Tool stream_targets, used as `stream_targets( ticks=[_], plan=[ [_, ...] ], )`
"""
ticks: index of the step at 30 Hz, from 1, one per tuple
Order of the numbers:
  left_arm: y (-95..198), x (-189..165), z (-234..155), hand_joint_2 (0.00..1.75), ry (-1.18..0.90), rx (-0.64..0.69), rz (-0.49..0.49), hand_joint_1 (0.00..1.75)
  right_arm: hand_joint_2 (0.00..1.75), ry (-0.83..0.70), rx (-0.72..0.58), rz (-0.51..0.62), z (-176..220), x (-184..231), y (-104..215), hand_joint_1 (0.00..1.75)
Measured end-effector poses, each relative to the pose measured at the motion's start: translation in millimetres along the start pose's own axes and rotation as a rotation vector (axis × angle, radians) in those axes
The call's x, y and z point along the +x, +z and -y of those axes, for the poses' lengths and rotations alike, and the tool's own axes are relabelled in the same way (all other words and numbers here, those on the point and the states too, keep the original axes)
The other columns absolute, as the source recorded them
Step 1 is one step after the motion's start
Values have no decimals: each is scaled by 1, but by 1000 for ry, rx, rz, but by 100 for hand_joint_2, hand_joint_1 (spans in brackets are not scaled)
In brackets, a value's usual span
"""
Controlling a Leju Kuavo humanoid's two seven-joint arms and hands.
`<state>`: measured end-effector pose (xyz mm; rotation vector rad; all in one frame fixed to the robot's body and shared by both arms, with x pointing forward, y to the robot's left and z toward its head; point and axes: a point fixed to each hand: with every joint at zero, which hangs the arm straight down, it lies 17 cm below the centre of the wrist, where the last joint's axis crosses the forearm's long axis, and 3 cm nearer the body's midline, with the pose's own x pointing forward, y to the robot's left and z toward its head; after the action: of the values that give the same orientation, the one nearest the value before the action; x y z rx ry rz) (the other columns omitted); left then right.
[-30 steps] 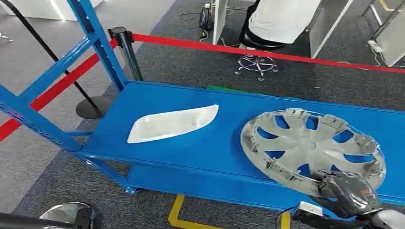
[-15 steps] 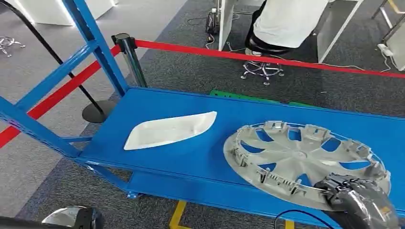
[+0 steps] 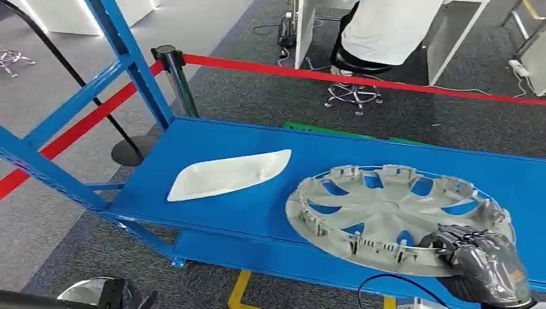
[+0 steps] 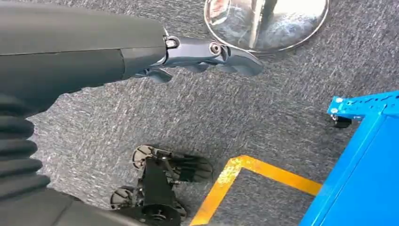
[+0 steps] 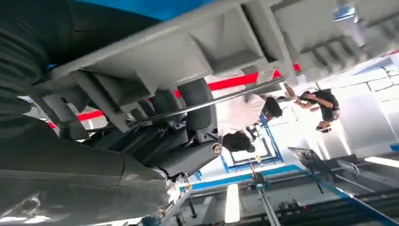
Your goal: Take the parts from the cabinet and place them on the table.
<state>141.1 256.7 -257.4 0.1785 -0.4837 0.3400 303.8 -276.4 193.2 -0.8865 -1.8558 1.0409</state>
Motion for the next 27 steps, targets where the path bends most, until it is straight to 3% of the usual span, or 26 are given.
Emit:
stream_targets(
  ticks=[23,27],
  plan=[
    [0,3,1,175,-14,-6,13,0,175,-21,-22,-6,-1,1,1,175],
    [-1,3,-1,175,-32,6,11,0,175,-81,-40,8,0,7,0,175]
  ],
)
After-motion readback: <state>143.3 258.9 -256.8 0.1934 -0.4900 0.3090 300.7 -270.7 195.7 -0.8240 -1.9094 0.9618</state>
